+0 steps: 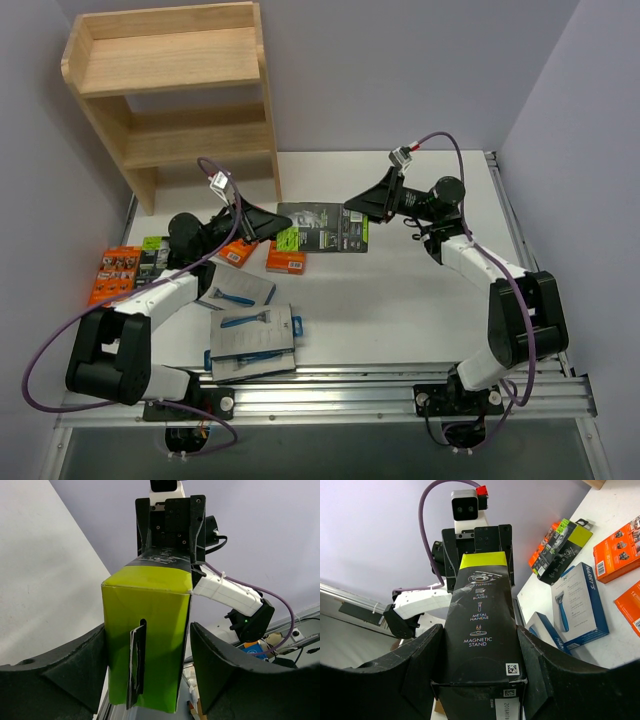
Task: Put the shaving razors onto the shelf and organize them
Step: Pass the shaving razor from the right arm to the left
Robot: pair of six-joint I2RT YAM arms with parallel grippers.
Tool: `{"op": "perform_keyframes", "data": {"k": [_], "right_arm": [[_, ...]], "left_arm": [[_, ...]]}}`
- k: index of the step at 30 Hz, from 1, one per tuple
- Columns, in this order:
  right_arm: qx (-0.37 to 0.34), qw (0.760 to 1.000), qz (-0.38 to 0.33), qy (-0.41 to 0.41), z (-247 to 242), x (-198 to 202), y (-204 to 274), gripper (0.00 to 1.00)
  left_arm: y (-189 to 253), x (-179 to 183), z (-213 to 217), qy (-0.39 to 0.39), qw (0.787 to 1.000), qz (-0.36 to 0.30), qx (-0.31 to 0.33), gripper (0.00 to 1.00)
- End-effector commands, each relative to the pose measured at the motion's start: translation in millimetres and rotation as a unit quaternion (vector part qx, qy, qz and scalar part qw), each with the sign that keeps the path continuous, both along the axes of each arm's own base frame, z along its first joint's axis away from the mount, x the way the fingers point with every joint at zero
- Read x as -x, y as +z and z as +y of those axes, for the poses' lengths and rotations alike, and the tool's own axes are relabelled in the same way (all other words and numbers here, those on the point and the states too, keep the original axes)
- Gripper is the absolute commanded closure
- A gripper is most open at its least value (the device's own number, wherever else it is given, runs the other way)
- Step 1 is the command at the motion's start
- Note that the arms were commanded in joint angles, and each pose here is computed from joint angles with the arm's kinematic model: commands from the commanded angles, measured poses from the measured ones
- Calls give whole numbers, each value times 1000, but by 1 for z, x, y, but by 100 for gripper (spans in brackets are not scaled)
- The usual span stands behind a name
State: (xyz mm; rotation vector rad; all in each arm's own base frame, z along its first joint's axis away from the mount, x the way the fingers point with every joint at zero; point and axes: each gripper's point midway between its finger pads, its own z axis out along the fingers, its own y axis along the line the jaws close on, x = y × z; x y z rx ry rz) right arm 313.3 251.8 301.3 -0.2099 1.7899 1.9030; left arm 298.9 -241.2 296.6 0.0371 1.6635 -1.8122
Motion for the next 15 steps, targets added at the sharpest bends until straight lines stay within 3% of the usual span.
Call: {"op": "perform_keyframes", "data": {"k": [1, 5, 6, 10, 14, 15], "right_arm": [[-20, 997, -78, -1, 3, 9, 41, 100], [-20, 997, -76, 0, 5, 8, 42, 100], [-20, 997, -76, -1, 5, 7, 41, 100], [-15, 998, -63, -7, 4, 1, 39, 99], [6, 998, -53, -24, 2, -11, 29, 74], [8, 998, -51, -30, 1, -14, 28, 56]], "left_arm": [[21, 23, -9, -38, 997, -68, -2, 30], [15, 23, -12, -34, 996, -67, -44, 47], [20, 23, -12, -31, 996, -73, -47, 61], [27, 19, -6, -9, 993, -76, -87, 97], [32, 9, 14, 39, 989, -68, -128, 98], [35, 6, 20, 50, 988, -68, -133, 98]]}}
